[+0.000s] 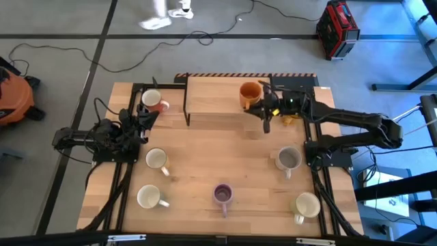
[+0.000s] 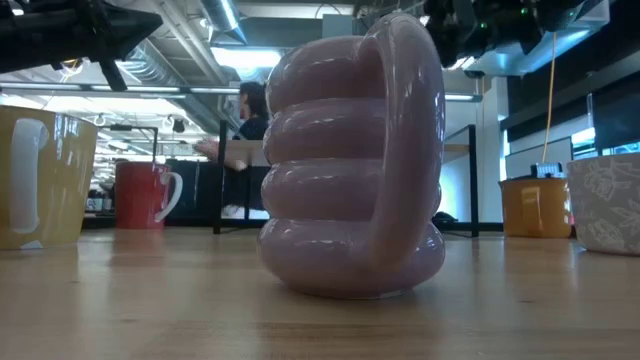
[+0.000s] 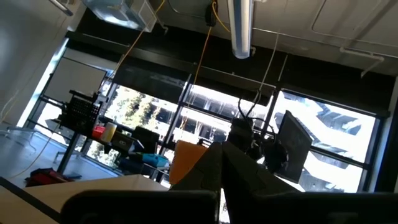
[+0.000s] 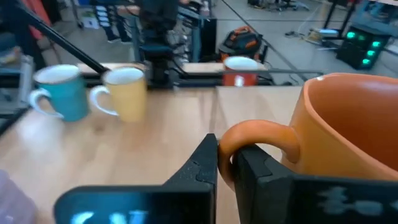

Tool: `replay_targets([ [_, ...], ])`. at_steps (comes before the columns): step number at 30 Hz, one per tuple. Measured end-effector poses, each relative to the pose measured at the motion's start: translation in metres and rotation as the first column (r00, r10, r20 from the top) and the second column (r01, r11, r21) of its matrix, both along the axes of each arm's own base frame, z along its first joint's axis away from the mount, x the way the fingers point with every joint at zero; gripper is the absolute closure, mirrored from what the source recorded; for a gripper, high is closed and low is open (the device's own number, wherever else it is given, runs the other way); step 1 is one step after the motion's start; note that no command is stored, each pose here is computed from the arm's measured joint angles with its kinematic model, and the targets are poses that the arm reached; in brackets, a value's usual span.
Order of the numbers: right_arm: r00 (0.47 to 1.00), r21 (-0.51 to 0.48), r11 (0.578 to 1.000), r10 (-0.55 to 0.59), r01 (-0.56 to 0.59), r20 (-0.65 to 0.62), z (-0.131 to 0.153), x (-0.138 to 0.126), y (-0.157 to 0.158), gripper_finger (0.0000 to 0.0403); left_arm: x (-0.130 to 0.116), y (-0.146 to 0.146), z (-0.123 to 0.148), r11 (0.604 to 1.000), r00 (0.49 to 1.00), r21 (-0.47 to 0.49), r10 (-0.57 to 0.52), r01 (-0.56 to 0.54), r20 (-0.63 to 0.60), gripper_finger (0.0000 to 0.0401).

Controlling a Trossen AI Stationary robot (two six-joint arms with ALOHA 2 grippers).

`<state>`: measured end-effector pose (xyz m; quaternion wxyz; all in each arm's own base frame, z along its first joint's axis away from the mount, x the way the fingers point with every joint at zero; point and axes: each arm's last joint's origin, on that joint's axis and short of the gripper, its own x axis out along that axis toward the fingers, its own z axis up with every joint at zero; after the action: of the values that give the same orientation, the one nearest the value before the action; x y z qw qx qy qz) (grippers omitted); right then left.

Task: Place coffee mugs
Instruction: Put the orange mug on the shelf

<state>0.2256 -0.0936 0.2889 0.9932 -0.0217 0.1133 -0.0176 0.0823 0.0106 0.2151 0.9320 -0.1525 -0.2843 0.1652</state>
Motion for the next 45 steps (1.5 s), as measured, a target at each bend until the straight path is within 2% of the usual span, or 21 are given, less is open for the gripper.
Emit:
replay_targets([
  [11, 1.000, -0.003, 1.000, -0.026, 0.026, 0.006, -0.008, -0.027, -0.058, 0.0394, 0.000, 0.000, 0.000, 1.000, 1.000, -0.002, 0.000, 0.000, 0.001, 0.0401],
  [21, 1.000, 0.049, 0.999, -0.022, 0.022, -0.001, -0.022, -0.050, -0.095, 0.0394, 0.000, 0.001, 0.000, 0.999, 1.000, -0.021, 0.032, -0.032, 0.000, 0.0401],
  [34, 0.999, 0.047, 0.999, -0.026, 0.027, -0.021, -0.040, -0.060, -0.119, 0.0394, 0.000, 0.001, 0.000, 0.999, 0.999, -0.021, 0.032, -0.032, 0.000, 0.0401],
  [45, 0.996, 0.055, 0.995, -0.078, 0.081, -0.052, -0.042, -0.061, -0.121, 0.0375, 0.000, 0.001, 0.000, 0.999, 0.999, -0.025, 0.041, -0.041, -0.001, 0.0401],
])
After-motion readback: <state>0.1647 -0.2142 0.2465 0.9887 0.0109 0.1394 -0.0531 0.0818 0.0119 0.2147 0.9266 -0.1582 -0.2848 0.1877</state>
